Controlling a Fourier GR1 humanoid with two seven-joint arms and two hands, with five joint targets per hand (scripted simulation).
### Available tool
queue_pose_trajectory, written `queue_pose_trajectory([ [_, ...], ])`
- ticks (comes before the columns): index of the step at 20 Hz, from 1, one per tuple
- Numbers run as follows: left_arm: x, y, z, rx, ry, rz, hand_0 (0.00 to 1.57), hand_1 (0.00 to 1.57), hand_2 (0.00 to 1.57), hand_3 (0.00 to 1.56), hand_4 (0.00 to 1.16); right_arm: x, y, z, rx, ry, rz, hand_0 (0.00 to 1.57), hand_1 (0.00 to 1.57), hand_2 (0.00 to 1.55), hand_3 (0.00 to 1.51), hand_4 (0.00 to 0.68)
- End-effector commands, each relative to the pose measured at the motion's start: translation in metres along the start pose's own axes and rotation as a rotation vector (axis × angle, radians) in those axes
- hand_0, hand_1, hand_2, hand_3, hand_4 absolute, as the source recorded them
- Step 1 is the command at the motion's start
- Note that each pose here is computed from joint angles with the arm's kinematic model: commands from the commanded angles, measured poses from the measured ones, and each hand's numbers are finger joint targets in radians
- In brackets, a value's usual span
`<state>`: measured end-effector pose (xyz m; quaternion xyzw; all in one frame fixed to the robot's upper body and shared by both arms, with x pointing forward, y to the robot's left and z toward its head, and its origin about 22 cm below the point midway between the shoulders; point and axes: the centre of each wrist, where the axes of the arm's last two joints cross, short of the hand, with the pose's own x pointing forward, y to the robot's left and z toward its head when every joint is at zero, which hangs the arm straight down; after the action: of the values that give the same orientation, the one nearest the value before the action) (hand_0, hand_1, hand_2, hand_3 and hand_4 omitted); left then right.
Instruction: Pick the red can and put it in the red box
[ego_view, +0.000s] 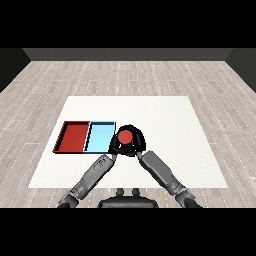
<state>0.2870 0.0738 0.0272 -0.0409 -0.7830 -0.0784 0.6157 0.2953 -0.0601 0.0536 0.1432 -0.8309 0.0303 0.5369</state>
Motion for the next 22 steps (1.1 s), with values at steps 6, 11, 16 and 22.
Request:
queue_pose_trajectory([
  [6, -0.004, -0.007, -0.0022, 0.007, 0.034, -0.009, 1.57, 1.57, 1.5, 1.34, 0.86, 0.007, -0.003, 0.003, 0.001, -0.032, -0.051, 1.52, 1.52, 1.45, 1.39, 0.541],
  [11, 0.018, -0.026, 0.0051, 0.022, 0.002, 0.001, 1.57, 1.57, 1.53, 1.43, 0.87, 0.009, -0.006, 0.001, -0.002, -0.043, -0.025, 1.52, 1.52, 1.46, 1.4, 0.547],
  [16, -0.004, -0.011, -0.0035, 0.035, -0.014, 0.033, 1.57, 1.57, 1.55, 1.47, 1.03, 0.014, 0.013, -0.002, 0.037, -0.005, -0.106, 1.4, 1.4, 1.41, 1.37, 0.471],
  [22, 0.005, -0.016, -0.0031, 0.029, -0.019, 0.034, 1.57, 1.57, 1.57, 1.49, 1.14, 0.014, 0.005, 0.003, 0.064, -0.044, -0.077, 0.0, 0.0, 0.0, 0.0, 0.0],
])
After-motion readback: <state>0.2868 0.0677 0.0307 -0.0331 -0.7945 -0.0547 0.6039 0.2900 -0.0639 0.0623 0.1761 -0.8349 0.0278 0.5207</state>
